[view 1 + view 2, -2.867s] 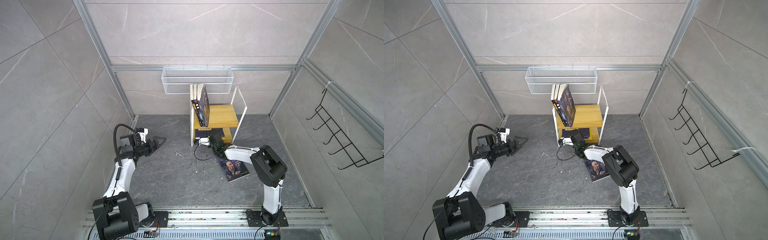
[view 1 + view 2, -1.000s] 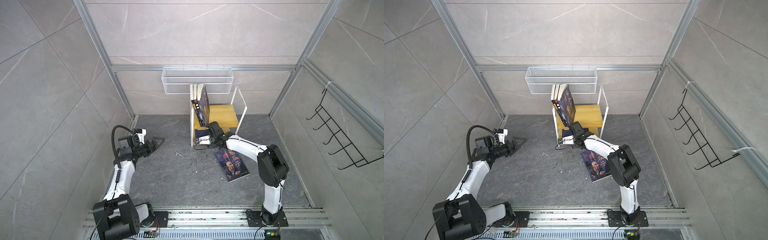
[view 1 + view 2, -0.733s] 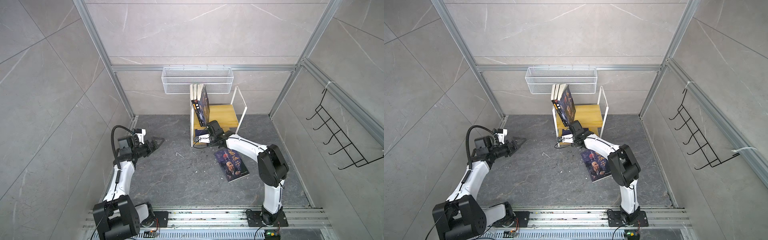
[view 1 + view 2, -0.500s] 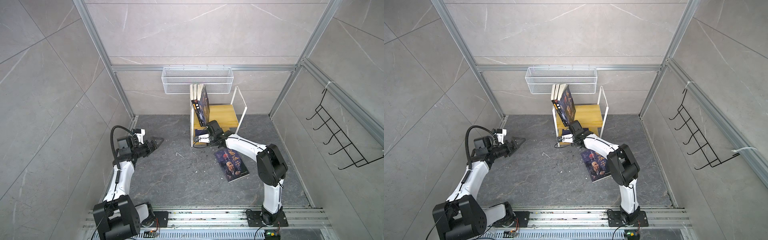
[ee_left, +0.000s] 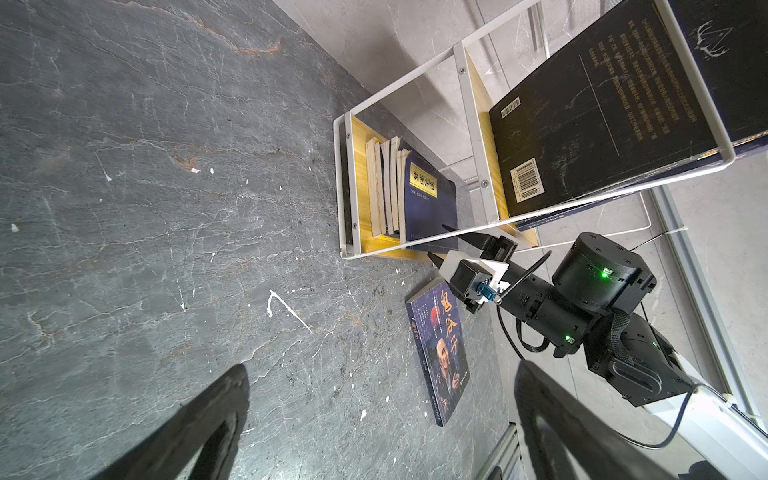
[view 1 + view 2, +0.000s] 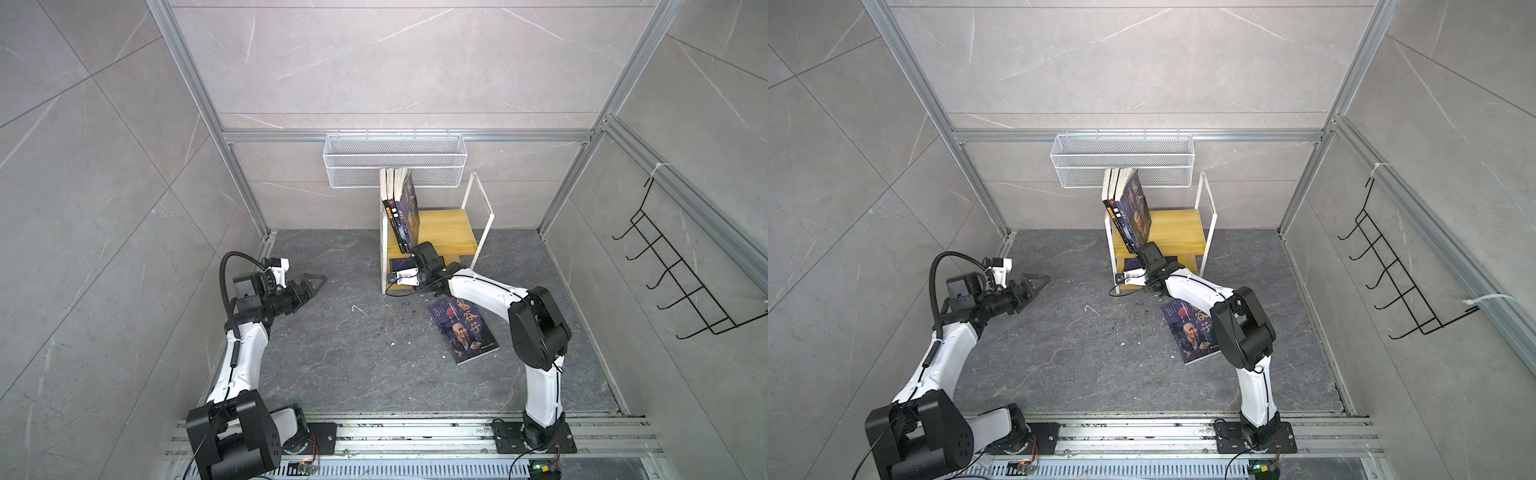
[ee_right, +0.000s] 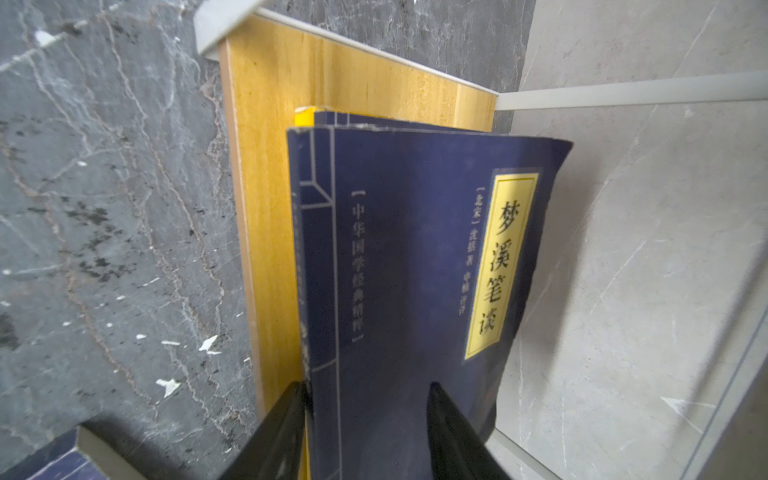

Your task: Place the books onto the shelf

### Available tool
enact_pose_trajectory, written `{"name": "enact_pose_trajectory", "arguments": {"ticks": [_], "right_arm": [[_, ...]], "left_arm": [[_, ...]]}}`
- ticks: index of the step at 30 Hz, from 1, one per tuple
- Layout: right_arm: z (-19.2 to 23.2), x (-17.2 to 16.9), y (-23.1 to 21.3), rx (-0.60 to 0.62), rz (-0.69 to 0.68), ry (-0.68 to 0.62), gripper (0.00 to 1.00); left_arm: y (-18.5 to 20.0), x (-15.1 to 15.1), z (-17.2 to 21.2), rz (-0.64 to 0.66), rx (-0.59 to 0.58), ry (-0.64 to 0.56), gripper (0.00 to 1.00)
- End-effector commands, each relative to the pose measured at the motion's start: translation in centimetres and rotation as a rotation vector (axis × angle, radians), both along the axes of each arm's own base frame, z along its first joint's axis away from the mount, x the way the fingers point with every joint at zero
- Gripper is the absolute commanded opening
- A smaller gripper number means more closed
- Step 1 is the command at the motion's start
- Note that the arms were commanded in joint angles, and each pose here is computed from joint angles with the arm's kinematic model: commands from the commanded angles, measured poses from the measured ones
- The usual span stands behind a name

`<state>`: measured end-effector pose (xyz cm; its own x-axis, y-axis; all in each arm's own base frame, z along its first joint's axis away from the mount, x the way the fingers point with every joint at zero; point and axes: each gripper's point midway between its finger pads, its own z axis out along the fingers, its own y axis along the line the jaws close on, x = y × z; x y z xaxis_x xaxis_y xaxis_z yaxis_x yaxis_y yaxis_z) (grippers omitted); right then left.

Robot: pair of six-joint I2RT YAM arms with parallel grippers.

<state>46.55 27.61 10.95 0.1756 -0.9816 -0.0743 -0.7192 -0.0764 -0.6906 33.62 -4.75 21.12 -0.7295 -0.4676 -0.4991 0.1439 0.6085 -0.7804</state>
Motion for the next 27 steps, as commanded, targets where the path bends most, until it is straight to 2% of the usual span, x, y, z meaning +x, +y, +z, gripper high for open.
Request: {"name": "enact_pose_trajectory", "arguments": {"ticks": [1, 15, 19, 22, 24, 27], "right_arm": [[0.5, 1.4, 0.2, 0.01, -0.017, -0.051, 0.44], [1.1, 1.7, 0.8, 0.021, 0.003, -0.067, 0.29], [1.2, 1.7, 0.9, 0.031, -0.007, -0.055, 0.27], [1.6, 1.7, 0.9, 0.041, -0.004, -0.065, 0.22], [1.7, 1.8, 1.1, 0.053, -0.017, -0.062, 0.22], [2.1, 1.2, 1.2, 0.06, -0.03, -0.048, 0.3]], "left_arm": [[0.2, 0.1, 1.3, -0.001, 0.012, -0.056, 1.0], [0.3, 0.2, 1.2, 0.003, 0.005, -0.043, 1.0], [0.3, 0.2, 1.2, 0.004, 0.0, -0.042, 1.0], [0.3, 0.2, 1.0, 0.005, -0.003, -0.038, 1.0], [0.3, 0.2, 0.9, 0.006, 0.003, -0.045, 1.0], [0.2, 0.2, 1.1, 0.002, -0.006, -0.04, 1.0]]}}
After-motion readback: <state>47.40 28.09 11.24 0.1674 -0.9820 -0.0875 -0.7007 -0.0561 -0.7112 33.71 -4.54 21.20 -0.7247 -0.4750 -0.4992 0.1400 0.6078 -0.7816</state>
